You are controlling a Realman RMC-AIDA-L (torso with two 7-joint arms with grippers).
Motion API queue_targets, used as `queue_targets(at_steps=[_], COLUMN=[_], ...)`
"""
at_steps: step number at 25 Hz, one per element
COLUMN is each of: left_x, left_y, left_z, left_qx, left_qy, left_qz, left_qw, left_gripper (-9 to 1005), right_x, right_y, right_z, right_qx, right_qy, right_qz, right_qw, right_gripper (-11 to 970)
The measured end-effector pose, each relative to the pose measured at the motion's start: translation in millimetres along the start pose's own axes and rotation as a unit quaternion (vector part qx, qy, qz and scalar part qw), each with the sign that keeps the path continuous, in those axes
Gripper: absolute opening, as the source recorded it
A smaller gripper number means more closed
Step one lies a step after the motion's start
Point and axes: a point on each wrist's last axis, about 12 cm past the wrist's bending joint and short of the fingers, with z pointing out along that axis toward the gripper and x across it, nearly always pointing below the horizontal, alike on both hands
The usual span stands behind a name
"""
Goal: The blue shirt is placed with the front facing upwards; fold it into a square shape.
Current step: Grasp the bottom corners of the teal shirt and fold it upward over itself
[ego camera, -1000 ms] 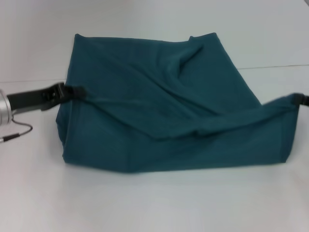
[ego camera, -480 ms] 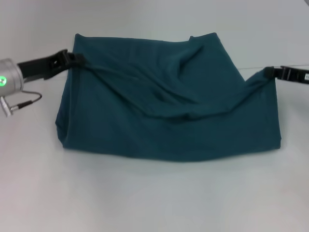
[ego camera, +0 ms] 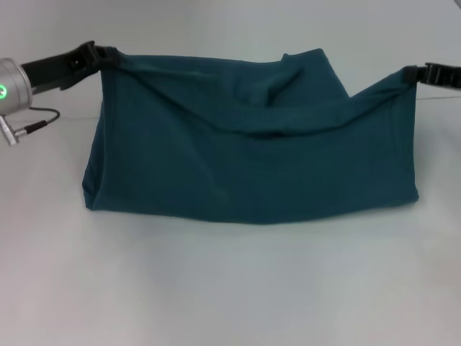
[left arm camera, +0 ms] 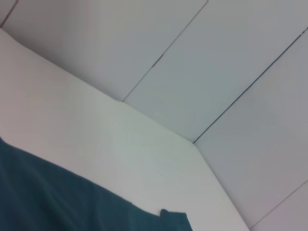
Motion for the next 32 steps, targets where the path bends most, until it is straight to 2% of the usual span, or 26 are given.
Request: queue_targets(at_steps=[5, 17, 32], left_x=[0, 31, 39], left_y=[2.6, 10.9, 10.5], left_z=[0, 11, 14], left_qx=[-0.006, -0.035, -0.038], left_qy=[-0.010, -0.018, -0.018], left_qz=[-0.005, -0.010, -0.001], left_qw=[1.000, 0.999, 0.999], left_gripper=[20, 21, 20], right_x=[-5, 13, 20], right_y=[2.9, 4.3, 13.3], right_z=[2, 26, 43], right_qx=[0.002, 0.045, 0.065], right_qy=[0.001, 0.018, 0.018], right_qz=[-0.008, -0.022, -0.042], right_qw=[1.000, 0.999, 0.997], right_gripper=[5, 8, 37])
